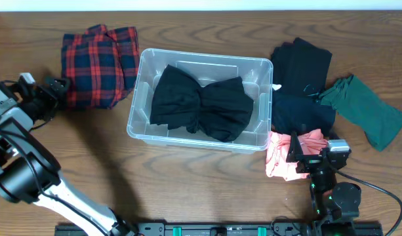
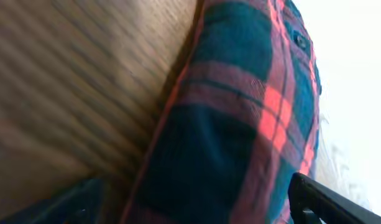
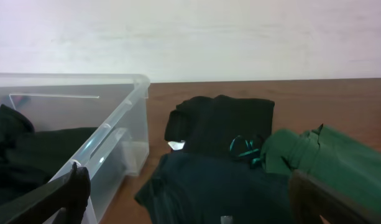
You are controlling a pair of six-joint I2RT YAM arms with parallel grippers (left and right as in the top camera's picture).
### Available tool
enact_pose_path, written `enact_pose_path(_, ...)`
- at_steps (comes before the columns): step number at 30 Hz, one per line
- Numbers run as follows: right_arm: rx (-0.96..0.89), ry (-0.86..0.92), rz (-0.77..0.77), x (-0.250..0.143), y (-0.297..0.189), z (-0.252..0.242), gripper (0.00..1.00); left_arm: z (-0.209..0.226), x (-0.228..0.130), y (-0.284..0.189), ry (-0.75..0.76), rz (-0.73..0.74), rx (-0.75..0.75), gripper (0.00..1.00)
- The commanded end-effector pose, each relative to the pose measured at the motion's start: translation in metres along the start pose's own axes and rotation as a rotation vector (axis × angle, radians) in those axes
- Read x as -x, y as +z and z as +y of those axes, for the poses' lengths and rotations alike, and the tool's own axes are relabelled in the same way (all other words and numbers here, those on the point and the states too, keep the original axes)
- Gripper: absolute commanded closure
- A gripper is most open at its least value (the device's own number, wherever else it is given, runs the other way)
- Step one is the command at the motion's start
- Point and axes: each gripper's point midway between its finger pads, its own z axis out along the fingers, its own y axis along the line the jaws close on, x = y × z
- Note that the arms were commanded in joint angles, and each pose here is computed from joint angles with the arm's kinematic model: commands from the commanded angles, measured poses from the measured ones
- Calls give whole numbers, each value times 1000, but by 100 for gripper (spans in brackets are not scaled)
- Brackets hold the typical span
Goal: Pack container
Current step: 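Move the left gripper to the plaid shirt and grasp it, then lift the plaid shirt with the left gripper and place it in the bin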
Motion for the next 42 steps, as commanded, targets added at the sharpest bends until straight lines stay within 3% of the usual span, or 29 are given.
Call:
enact_pose_path(1,-7,13,2,-1,0,-2,1,-15,9,8,42,-3,-62,5)
enact_pose_path(6,-7,13,2,-1,0,-2,1,-25,-10,31,59,51,-78,8)
enact_pose_path(11,-7,13,3,-1,0,-2,1,-38,-20,42,83,80,-94,29)
enact_pose_path(17,-7,13,2,-1,0,-2,1,-40,-28,43,49,110,-98,67)
enact_pose_path(22,-7,13,2,-1,0,-2,1,-61,-37,37,36,161,-228,94)
enact_pose_path(32,-7,13,2,-1,0,-2,1,-154,-17,-35,6,178,-492,94)
enact_pose_path(37,-7,13,2,-1,0,-2,1,-231,0,-110,118,73,-553,94)
enact_pose_path(42,-7,13,3,-1,0,-2,1,-303,-9,-189,261,-31,-616,94)
